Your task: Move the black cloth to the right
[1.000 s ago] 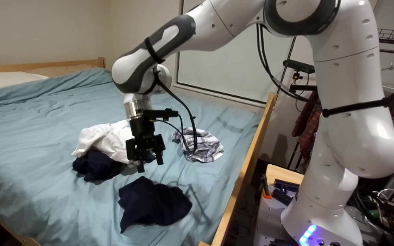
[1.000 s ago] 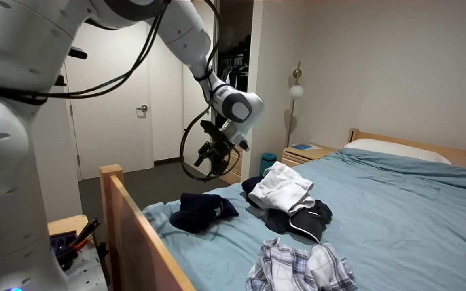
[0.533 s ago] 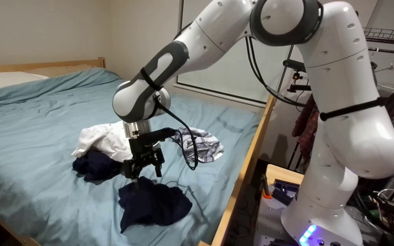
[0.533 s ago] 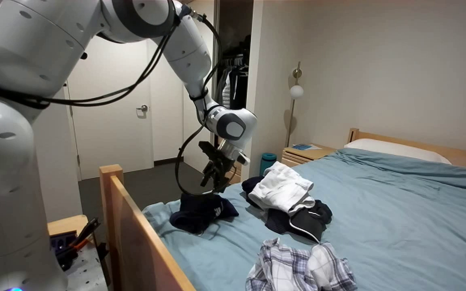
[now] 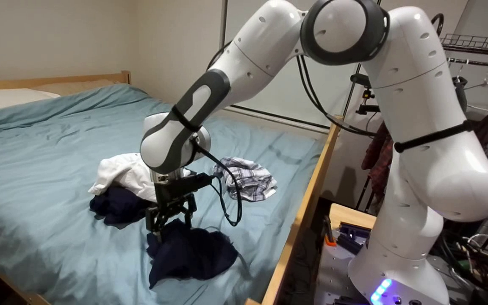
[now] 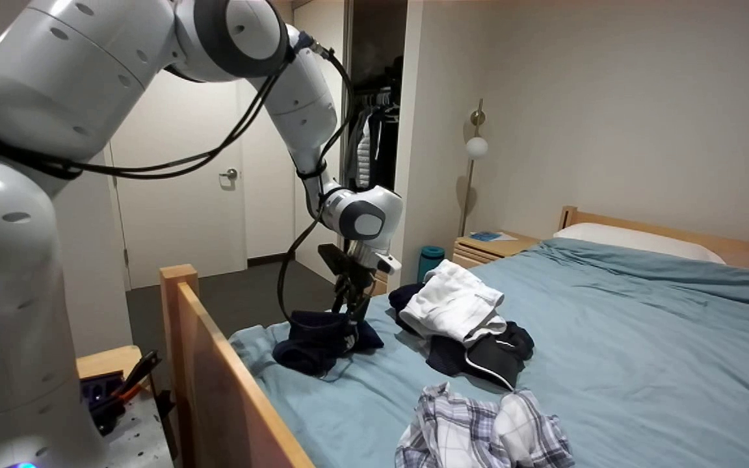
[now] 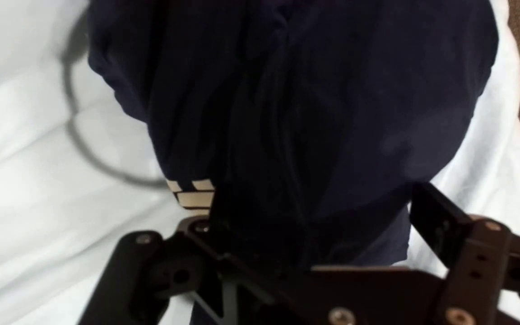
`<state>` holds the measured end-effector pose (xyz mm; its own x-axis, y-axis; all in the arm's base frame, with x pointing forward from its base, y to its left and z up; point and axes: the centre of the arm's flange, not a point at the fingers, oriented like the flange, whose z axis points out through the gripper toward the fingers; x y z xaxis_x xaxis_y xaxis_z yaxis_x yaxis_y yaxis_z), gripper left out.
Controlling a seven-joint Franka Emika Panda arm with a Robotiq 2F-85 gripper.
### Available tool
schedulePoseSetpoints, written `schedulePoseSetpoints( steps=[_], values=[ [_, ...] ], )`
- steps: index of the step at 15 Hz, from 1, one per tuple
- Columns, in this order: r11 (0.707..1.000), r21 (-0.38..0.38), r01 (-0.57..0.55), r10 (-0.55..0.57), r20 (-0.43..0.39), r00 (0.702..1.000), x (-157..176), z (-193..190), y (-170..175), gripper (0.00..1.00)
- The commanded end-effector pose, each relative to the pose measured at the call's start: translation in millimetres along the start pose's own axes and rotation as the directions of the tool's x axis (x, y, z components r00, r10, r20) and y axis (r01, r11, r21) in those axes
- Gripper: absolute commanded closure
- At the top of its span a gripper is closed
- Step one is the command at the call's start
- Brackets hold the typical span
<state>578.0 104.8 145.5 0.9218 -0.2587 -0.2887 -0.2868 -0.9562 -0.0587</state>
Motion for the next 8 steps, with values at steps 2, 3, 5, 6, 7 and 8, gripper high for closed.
schedulePoseSetpoints(
  steps=[2, 3, 5, 6, 7, 8],
  values=[
    [0.999, 0.047, -0.014, 0.014, 0.003, 1.000, 4, 25, 6, 0.19],
    [0.999, 0.045, -0.017, 0.017, 0.004, 1.000, 3, 24, 8, 0.26],
    [0.999, 0.041, -0.022, 0.022, 0.005, 1.000, 4, 21, 11, 0.40],
    [0.999, 0.042, -0.024, 0.024, 0.003, 1.000, 5, 20, 13, 0.47],
    [0.999, 0.044, -0.027, 0.027, 0.002, 1.000, 5, 18, 15, 0.53],
    [0.998, 0.047, -0.028, 0.028, 0.001, 1.000, 5, 16, 17, 0.61]
  ],
)
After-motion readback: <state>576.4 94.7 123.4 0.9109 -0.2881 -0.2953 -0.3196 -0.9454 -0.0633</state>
